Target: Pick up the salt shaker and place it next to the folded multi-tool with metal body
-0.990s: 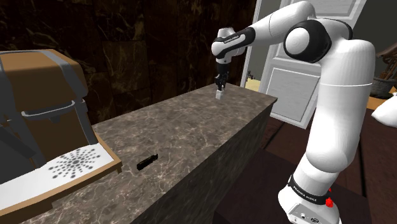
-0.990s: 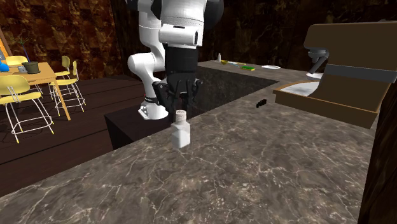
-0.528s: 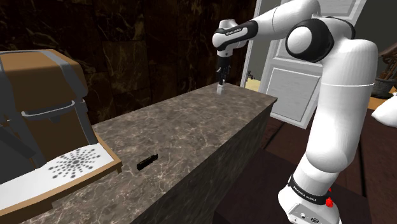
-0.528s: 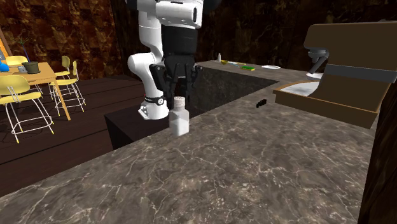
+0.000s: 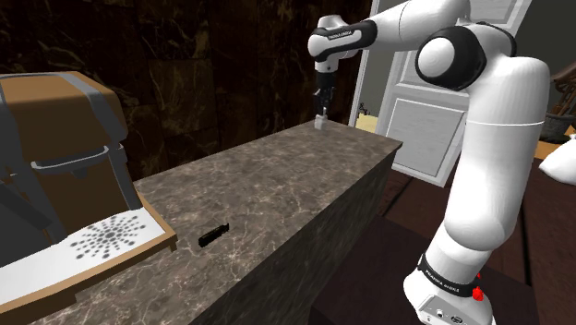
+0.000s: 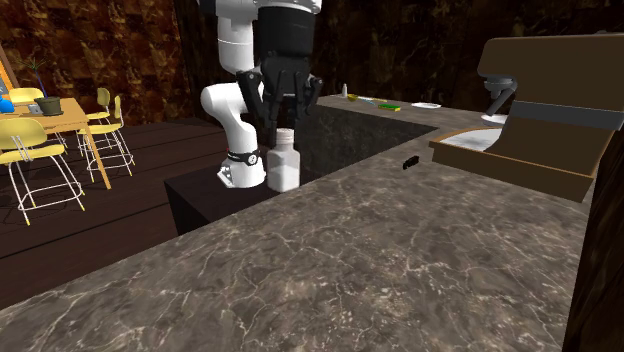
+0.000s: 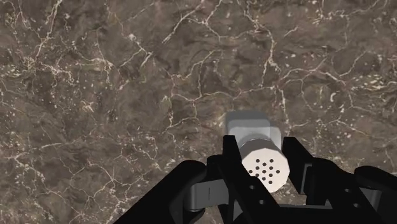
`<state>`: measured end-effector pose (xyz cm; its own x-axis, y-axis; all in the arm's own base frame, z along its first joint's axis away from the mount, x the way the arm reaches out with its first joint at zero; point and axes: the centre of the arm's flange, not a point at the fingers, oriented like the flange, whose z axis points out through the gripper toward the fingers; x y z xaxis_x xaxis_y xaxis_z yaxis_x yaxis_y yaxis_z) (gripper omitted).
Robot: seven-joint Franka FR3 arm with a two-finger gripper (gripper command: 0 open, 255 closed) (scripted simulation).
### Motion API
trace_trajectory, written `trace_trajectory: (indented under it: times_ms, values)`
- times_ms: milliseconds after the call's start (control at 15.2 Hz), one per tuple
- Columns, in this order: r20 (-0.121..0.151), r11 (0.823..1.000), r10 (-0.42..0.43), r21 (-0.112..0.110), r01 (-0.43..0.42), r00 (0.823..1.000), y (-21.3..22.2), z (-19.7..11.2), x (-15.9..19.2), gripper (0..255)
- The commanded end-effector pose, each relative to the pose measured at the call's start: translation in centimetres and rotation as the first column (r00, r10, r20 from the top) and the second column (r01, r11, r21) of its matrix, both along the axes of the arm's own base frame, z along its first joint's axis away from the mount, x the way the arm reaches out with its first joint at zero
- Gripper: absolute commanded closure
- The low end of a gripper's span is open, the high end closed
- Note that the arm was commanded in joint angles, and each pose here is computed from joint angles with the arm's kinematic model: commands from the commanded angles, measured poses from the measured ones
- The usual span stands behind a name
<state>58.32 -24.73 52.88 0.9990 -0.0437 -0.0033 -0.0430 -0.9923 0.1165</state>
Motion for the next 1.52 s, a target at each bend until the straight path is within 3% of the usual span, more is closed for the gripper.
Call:
trace_trajectory:
  times_ms: [0,1452]
  values:
    - [0.000,1.000,0.000,0.000,0.000,1.000,2.0,0.1,-0.3,255]
    - [0.000,1.000,0.000,0.000,0.000,1.000,30.9,0.2,-3.5,255]
